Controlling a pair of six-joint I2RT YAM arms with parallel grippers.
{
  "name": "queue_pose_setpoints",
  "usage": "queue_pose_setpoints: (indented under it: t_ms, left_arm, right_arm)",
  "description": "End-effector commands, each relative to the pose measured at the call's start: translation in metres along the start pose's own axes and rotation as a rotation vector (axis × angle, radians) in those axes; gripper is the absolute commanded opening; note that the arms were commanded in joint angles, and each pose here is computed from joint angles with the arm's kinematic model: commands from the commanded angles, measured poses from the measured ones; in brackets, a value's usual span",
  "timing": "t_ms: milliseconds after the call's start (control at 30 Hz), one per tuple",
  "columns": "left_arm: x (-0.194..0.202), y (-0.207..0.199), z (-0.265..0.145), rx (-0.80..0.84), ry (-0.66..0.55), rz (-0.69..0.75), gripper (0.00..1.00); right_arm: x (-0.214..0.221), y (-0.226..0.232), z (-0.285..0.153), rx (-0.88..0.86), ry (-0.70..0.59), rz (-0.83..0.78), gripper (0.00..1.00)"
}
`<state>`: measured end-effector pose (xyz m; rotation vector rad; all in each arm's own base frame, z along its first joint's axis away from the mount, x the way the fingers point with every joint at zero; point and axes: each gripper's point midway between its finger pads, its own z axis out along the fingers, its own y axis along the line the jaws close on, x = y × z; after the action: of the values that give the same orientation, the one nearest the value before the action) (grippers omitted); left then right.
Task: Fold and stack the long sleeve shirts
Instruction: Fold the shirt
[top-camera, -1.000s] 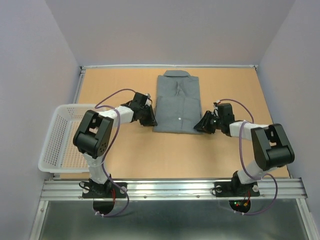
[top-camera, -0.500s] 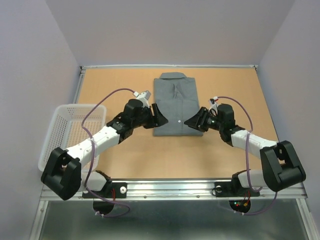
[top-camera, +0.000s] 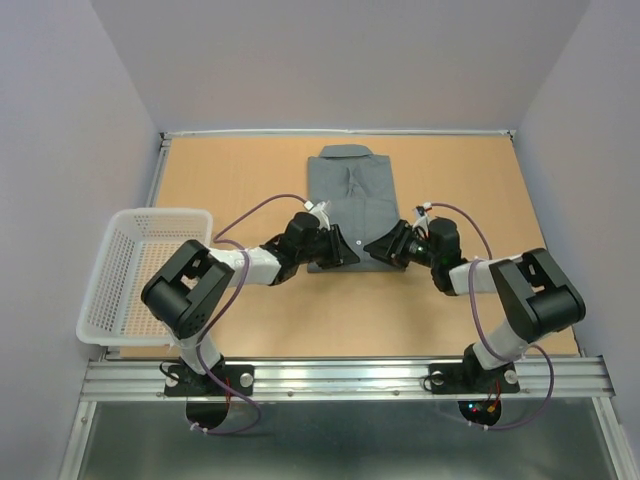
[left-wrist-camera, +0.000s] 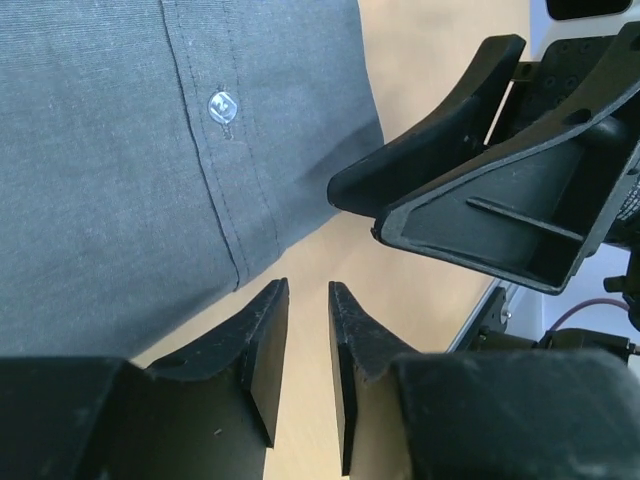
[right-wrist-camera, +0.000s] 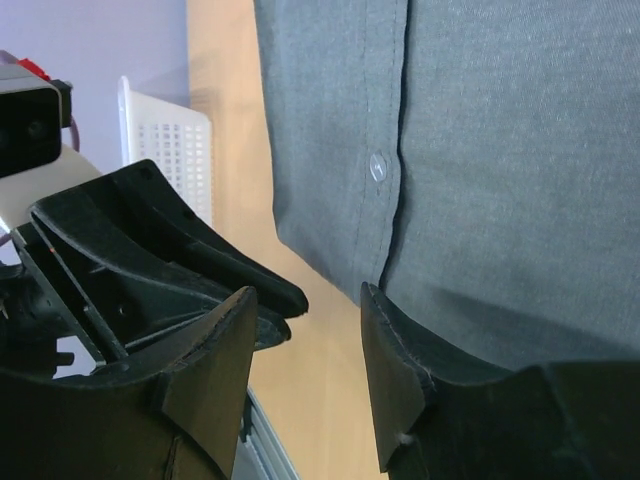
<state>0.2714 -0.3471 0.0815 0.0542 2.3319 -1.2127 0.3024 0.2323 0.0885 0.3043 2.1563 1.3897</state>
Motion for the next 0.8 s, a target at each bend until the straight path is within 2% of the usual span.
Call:
queue_pose_setpoints:
  t_ms: [0, 100, 200, 367, 500, 633, 767]
  left_arm:
    - [-0.009, -0.02, 0.008, 0.105, -0.045, 0.004, 0.32]
    - [0.004, -0.001, 0.01, 0.072, -0.026, -0.032, 0.29]
    - [0.015, 0.031, 0.007, 0.017, -0.014, -0.106, 0.2]
    - [0.026, 0.065, -0.01, -0.025, -0.023, -0.207, 0.18]
    - [0.029, 0.085, -0.025, -0.069, -0.041, -0.244, 0.17]
    - [0.027, 0.094, -0.036, -0.081, -0.064, -0.273, 0.14]
    - [0.015, 0.06, -0.045, 0.012, -0.083, -0.222, 0.15]
  right_arm:
    - [0.005, 0.003, 0.004, -0.072, -0.003, -0.023, 0.51]
    - [0.015, -0.013, 0.008, -0.06, 0.019, -0.01, 0.5]
    - [0.026, -0.035, 0.009, -0.013, 0.041, 0.006, 0.49]
    - [0.044, -0.061, 0.0, 0.053, 0.056, 0.024, 0.48]
    - [0.036, -0.068, -0.013, 0.07, 0.02, 0.039, 0.48]
    - [0.018, -0.064, -0.027, 0.044, -0.027, 0.03, 0.48]
    - [0.012, -0.039, -0.028, -0.03, -0.01, 0.007, 0.48]
